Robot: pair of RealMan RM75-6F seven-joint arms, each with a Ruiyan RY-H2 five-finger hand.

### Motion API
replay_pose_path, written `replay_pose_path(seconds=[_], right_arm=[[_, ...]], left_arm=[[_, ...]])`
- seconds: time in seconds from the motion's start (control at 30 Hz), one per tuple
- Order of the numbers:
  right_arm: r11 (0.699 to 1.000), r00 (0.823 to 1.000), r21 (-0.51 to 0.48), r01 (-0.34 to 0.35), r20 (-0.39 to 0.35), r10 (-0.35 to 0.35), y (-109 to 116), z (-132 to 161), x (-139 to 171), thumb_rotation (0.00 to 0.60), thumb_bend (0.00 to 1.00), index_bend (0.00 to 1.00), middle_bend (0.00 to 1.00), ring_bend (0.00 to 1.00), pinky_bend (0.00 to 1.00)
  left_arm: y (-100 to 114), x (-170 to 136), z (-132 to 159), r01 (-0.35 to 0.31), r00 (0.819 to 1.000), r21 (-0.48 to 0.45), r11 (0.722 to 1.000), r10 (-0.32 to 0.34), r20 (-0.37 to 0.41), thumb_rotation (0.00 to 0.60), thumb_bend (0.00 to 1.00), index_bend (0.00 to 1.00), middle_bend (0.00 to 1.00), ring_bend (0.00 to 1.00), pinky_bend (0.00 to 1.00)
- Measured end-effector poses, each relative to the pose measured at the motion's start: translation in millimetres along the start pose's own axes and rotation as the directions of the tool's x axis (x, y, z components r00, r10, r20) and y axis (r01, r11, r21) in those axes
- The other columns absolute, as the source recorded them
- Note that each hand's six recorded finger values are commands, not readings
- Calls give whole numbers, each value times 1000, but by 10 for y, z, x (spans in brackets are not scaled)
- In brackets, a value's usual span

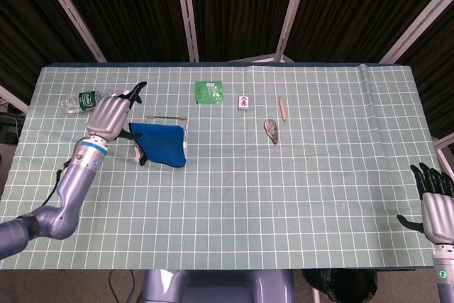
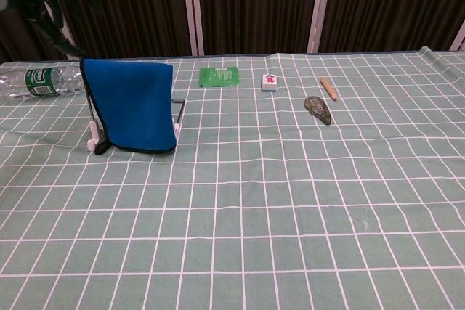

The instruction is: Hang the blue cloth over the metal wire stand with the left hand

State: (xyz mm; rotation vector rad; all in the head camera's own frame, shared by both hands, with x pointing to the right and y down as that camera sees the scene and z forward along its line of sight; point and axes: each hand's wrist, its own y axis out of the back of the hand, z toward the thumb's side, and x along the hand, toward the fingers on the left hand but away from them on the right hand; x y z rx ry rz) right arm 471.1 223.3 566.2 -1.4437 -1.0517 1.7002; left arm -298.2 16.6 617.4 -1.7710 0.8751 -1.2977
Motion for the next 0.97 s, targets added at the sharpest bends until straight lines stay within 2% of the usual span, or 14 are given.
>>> replay_pose_path(seconds=[0.17,0.4,0.63,0.8,0.97], right_arm=[[1000,1000,-16,10,-23,-10,44,27,18,600,0,0,0,0,0],[999,996,-34,31,-85,-34,109,122,36,600,0,0,0,0,0],[996,980,-49,74,-182,-81,147,280,59,600,0,0,0,0,0],[990,963,-56,128,-233,-137,177,348,93,600,0,0,0,0,0],[987,958,-56,152,-238,-161,203,355,139,600,0,0,0,0,0]], left_arm=[[-2,-475,-246,-28,999,30,999,29,-24,600,0,0,0,0,0],[-128,-1232,-549,-78,993,55,995,82,-86,600,0,0,0,0,0],[-231,-1956,-709,-117,982,30,993,120,-143,600,0,0,0,0,0],[-283,-2205,-752,-110,982,23,994,112,-150,600,0,0,0,0,0],[-277,-2226,-767,-106,983,26,994,109,-145,600,0,0,0,0,0]])
